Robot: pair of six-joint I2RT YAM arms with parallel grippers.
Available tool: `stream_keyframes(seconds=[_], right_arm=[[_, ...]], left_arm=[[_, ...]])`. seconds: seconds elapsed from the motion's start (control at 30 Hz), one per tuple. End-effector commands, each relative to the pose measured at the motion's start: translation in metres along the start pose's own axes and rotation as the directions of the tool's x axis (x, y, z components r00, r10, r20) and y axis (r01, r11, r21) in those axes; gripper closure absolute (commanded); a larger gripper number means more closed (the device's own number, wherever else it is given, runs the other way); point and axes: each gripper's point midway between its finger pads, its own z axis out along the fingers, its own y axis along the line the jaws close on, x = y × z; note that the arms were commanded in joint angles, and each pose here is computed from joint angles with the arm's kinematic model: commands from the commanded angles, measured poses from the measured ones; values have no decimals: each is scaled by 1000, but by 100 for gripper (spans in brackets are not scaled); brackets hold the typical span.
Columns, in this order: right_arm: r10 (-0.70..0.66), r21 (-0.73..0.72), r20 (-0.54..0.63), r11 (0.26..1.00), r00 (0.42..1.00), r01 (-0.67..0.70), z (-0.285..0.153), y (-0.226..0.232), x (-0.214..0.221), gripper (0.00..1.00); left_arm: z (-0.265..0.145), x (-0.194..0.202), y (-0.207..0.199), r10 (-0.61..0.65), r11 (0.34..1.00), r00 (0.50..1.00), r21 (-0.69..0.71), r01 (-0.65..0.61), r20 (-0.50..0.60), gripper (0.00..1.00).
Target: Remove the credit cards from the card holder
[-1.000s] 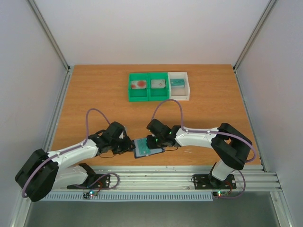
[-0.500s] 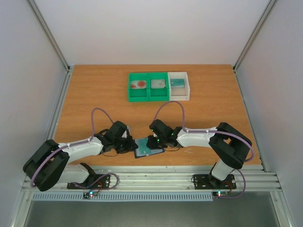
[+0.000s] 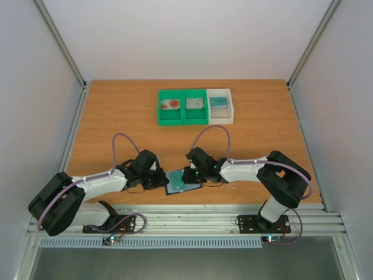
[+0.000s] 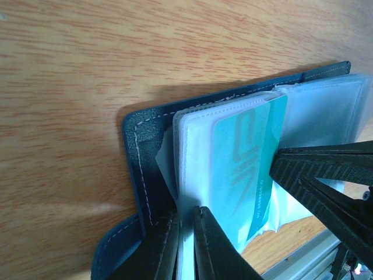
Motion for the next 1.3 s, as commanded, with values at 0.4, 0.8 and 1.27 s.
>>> stream_keyframes(seconds=[0.4,0.8,1.27], right_arm=[[21,-24,12,999,1000,-21,-19,-13,5,99],[55,-84,-13,995,998,-56,-3,-9,6,82],[77,-114,14,991,997,-75,-8,-12,3,99]], left_arm=[[1,5,35,-17,991,1000,-134,19,14,88],[3,6,36,-19,991,1000,-134,20,9,88],[2,6,38,-15,990,1000,-140,16,11,89]])
